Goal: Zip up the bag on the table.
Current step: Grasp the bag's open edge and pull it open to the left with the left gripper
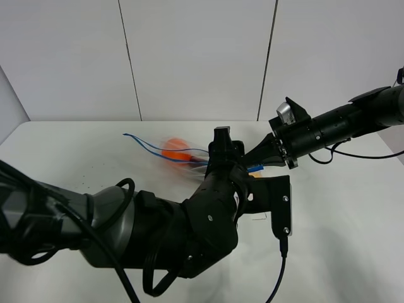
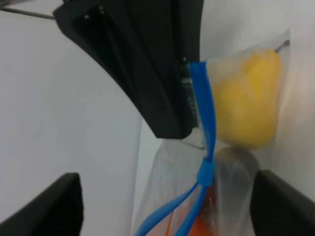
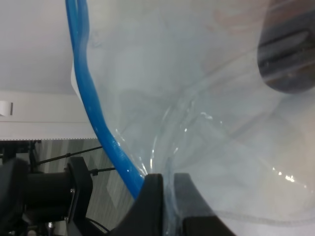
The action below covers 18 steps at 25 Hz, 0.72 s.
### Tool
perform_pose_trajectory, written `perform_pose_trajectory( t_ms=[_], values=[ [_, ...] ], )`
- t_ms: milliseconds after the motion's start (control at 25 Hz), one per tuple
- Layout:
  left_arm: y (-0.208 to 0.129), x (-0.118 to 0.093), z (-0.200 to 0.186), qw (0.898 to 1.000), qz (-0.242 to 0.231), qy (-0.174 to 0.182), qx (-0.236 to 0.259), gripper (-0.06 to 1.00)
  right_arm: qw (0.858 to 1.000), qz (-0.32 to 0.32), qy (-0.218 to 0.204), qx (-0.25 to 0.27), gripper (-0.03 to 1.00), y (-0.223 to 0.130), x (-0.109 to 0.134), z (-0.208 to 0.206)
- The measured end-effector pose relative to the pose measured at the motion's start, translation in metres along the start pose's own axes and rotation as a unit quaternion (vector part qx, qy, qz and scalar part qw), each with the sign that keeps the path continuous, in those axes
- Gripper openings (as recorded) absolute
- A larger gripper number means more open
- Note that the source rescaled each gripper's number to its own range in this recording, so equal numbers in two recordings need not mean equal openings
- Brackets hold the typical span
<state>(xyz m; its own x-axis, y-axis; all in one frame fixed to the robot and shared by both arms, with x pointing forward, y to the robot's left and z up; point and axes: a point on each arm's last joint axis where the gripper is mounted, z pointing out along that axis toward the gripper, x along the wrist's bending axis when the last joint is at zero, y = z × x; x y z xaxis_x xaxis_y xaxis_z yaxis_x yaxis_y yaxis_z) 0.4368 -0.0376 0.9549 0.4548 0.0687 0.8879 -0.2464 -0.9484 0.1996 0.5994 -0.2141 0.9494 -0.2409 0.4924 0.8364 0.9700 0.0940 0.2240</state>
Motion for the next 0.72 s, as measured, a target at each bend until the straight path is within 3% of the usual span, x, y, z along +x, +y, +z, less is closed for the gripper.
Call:
perform_pose_trajectory(
  t_ms=[440,720],
  values=[
    [-0.01,0.004,0.01,1.0,-0.01,-0.018,0.002,0.6,1.0,0.002,0.003,-0.004,0.0,0.001,0.001,0.0],
    [-0.01,0.002,0.012,0.999,-0.009,-0.033,-0.007,0.45,1.0,0.003,0.006,-0.007,0.0,0.001,0.001,0.0]
  ],
)
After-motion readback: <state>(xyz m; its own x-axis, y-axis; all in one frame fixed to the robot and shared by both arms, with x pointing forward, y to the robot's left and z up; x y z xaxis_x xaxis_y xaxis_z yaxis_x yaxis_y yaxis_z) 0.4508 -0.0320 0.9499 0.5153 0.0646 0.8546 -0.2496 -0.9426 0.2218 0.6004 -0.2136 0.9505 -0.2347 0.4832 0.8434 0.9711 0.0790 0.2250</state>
